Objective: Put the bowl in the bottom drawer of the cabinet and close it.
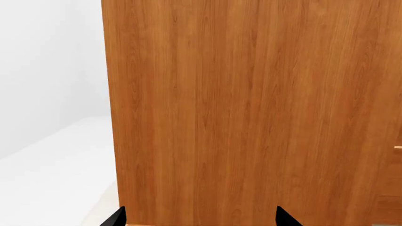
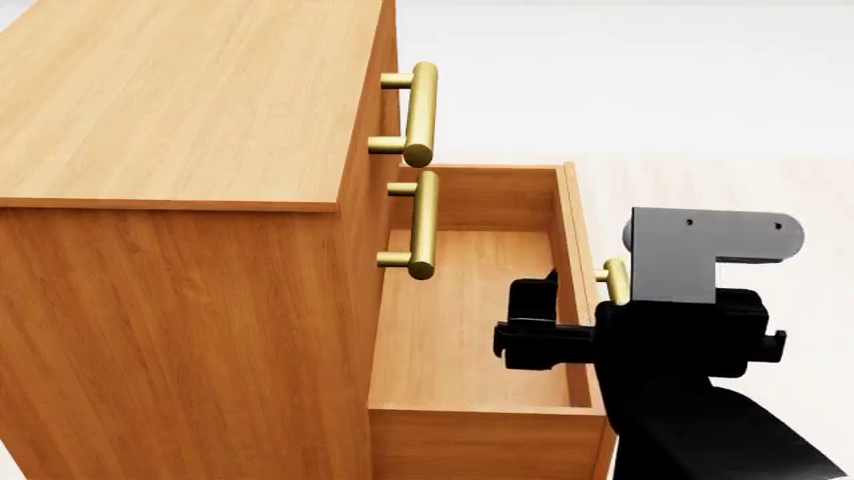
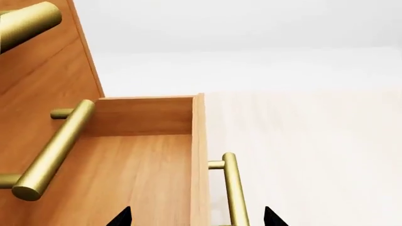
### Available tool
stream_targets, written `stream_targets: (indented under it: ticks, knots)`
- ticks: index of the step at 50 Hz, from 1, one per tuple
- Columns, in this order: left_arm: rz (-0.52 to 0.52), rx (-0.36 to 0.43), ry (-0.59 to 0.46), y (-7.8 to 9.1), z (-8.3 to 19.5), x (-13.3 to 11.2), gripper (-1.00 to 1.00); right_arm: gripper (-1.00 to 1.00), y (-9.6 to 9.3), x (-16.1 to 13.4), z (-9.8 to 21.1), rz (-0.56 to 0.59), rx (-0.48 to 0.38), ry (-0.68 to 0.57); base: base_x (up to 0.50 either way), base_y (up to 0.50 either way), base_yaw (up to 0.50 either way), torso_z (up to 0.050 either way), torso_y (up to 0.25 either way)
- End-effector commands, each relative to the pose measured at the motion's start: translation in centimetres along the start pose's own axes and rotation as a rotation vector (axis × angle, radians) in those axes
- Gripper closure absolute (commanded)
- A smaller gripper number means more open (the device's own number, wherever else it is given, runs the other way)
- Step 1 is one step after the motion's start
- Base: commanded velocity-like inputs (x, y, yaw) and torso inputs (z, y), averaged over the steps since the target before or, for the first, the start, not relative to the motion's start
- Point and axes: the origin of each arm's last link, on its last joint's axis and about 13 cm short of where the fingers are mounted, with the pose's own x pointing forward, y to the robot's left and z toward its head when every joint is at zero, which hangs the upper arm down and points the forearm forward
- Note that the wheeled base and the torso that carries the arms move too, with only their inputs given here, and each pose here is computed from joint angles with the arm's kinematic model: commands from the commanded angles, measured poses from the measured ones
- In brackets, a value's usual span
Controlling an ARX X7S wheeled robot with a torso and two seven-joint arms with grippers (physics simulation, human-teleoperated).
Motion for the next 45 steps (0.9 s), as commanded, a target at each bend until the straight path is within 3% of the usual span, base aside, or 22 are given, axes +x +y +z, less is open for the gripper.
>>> stream_targets:
  ticks: [1, 45]
  knots:
    - [0.000, 0.000, 0.000, 0.0, -0.1, 0.0, -1.00, -1.00, -0.2, 0.7, 0.1, 0.012, -0.005, 0.057, 0.00, 0.00, 0.00, 0.000, 0.000]
    - [0.001, 0.000, -0.001, 0.0, 0.0, 0.0, -1.00, -1.00, -1.2, 3.0, -0.9, 0.013, -0.002, 0.255, 0.00, 0.00, 0.00, 0.000, 0.000]
